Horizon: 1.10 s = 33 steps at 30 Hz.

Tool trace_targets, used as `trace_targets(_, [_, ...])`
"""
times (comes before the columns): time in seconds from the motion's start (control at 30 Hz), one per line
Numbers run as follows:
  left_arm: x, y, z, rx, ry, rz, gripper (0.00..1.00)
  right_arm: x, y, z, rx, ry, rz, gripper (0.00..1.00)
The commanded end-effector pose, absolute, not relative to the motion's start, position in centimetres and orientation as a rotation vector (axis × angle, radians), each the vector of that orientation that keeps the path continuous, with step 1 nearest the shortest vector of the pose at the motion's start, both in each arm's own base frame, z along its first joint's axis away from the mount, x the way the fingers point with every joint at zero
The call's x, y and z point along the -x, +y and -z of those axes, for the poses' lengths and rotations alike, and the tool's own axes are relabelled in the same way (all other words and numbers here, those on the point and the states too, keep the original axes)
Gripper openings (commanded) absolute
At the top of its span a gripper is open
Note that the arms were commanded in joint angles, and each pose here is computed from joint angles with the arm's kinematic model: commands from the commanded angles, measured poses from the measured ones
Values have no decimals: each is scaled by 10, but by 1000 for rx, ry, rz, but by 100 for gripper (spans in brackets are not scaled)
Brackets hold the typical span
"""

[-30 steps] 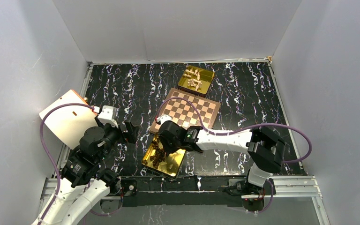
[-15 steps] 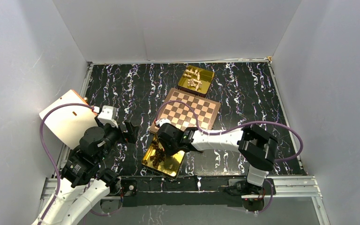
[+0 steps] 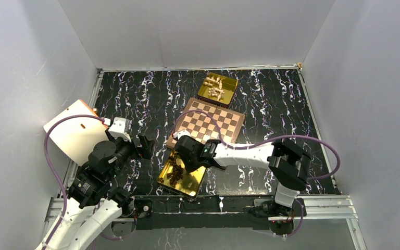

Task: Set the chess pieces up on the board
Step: Pick up the chess piece from the storage box, then place the chess piece on the chessboard.

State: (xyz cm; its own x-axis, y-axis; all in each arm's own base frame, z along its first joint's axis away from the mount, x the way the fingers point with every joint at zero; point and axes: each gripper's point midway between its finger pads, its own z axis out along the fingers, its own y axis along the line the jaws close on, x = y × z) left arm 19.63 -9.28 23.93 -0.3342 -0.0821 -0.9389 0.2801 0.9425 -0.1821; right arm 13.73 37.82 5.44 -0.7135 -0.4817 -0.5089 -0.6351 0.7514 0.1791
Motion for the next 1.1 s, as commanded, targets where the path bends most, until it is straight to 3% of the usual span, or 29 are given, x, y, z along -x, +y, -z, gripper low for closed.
trace_targets(0.0, [-199, -90, -236, -131, 1883, 349, 95, -150, 382, -116, 800, 2390, -525, 10])
trace_targets(0.33, [-197, -94, -237, -156, 1882, 369, 95, -187, 331, -153, 685, 2414, -449, 11])
trace_targets(0.63, [-198, -94, -235, -155, 1886, 366, 95, -215, 281, -124, 572, 2584, -346, 12])
trace_targets(1.07, [-199, -95, -233, -160, 1893, 364, 95, -217, 268, -84, 531, 2712, -195, 14])
